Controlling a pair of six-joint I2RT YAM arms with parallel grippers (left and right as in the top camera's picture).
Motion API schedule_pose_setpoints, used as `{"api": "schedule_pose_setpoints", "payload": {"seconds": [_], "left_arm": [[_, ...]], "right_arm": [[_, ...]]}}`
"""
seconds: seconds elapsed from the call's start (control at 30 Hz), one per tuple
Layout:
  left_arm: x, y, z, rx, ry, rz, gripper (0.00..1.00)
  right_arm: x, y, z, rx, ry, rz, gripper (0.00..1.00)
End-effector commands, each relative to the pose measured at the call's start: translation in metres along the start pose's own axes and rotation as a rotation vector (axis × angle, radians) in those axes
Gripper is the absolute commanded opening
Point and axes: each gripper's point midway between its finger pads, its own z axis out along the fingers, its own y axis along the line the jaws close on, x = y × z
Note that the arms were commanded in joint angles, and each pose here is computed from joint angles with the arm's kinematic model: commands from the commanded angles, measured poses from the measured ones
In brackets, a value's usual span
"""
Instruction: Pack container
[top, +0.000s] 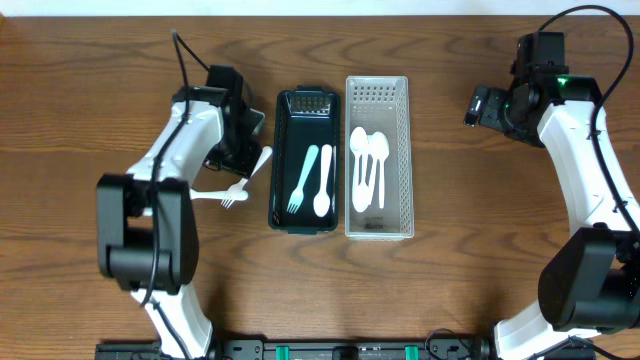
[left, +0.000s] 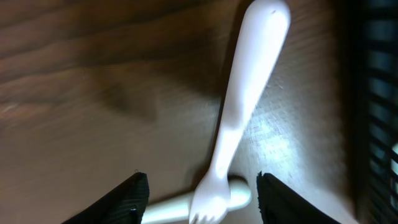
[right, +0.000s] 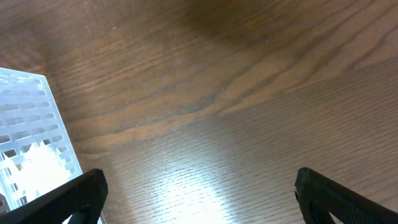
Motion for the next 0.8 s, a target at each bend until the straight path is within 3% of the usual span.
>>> {"api": "schedule_pose_setpoints", "payload": {"seconds": [0.0,0.2,0.33,0.37,0.4,0.43,0.67,0.77], "left_arm": [[0.001,-0.004,0.013,0.025,0.021,0.046,0.58],[-0.003,-0.003,0.026,0.027,0.025,0.042,0.57],[0.001,-0.004,0.036,0.035,0.053,0.043,0.48],[0.002,-0.004,0.037,0.038,0.060,0.043,0.41],[0.003,-0.005,0.039,0.040,0.066,0.044,0.28],[0.004,-0.007,0.041,0.045,0.072,0.045,0.22],[0.007,-0.018,0.043,0.049,0.093,0.079,0.25],[0.008,-0.019,0.045,0.048,0.089,0.084,0.19]], "right_arm": [[-0.007,0.000,-0.008,-0.007,-0.024,0.004,0.99],[-0.007,0.000,-0.008,-0.007,-0.024,0.004,0.99],[-0.007,0.000,-0.008,-0.007,-0.024,0.004,0.99],[-0.007,0.000,-0.008,-0.007,-0.024,0.004,0.99],[-0.007,0.000,-0.008,-0.007,-0.024,0.004,0.99],[-0.007,0.000,-0.008,-0.007,-0.024,0.004,0.99],[-0.007,0.000,-0.008,-0.007,-0.024,0.004,0.99],[-0.007,0.000,-0.008,-0.007,-0.024,0.004,0.99]]}}
